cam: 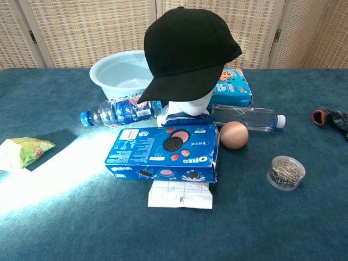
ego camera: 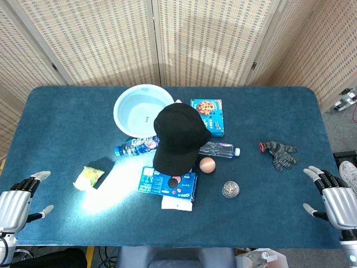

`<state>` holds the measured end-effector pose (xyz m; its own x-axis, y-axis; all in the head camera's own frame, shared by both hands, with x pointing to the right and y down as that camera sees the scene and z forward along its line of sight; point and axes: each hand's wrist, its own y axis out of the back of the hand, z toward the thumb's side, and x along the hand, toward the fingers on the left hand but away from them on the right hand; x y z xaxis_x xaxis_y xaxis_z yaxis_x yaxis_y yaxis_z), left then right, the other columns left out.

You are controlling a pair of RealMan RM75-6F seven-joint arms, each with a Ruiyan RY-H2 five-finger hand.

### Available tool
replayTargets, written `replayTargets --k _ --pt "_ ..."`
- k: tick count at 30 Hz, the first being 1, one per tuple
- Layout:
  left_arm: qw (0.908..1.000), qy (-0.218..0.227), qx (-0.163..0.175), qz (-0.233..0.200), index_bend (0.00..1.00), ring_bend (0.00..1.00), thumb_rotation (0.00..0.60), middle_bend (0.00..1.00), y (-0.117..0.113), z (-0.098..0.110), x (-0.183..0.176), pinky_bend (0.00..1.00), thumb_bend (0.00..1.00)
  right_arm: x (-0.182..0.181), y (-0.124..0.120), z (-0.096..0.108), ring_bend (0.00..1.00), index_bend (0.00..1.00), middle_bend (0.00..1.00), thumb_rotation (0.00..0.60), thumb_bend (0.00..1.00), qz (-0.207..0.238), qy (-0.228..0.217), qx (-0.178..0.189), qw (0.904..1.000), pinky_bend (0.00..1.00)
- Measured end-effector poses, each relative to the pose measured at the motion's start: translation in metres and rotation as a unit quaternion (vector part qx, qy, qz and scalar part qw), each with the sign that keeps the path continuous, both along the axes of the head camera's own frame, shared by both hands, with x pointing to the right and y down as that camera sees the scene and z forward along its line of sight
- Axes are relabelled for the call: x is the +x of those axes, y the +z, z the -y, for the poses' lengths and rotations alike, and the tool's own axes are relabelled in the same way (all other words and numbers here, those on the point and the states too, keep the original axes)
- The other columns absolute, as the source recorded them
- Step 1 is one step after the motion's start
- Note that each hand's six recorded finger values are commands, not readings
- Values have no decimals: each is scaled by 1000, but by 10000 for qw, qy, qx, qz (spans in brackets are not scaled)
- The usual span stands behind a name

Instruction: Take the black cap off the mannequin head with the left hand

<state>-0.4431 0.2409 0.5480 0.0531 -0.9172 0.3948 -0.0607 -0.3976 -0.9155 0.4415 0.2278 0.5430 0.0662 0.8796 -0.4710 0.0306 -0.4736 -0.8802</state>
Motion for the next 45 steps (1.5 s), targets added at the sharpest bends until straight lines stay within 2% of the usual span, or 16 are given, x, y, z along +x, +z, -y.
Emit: replayTargets --k 9,15,24,29,34,37,39,42,45 --pt "9999 101 3 -44 206 316 600 236 3 1 2 404 85 -1 -3 2 147 182 157 600 70 5 -28 60 10000 280" --pt "9994 233 55 -238 210 316 600 236 9 7 5 400 84 -2 -9 6 147 182 157 600 70 -5 -44 171 9998 280" --pt "9940 682 35 -849 216 317 600 237 23 26 25 398 84 -3 -28 18 147 182 160 600 70 -87 -71 557 9984 280" --pt "9851 1132 -23 -1294 228 346 600 265 31 40 50 405 85 -5 -36 22 147 182 161 600 70 -141 -84 700 9974 280" --pt "9701 1696 -76 -1732 258 471 600 421 40 54 80 544 85 -4 -38 20 147 182 161 600 70 -166 -49 713 9973 280" --pt "9602 1969 -128 -1978 261 592 600 576 47 61 98 651 85 -3 -39 18 147 182 161 600 70 -184 -8 703 9974 280" --pt "9546 2099 -152 -2109 270 690 600 692 52 65 108 774 85 -2 -39 16 147 182 161 600 70 -184 8 696 9974 280" --pt "9468 2280 -145 -2265 272 756 600 769 60 69 123 905 85 -2 -38 14 147 182 161 600 70 -192 35 683 9975 280" --pt "9408 2375 -124 -2415 270 797 600 816 70 73 138 963 84 0 -38 12 147 182 161 600 70 -209 62 669 9975 280"
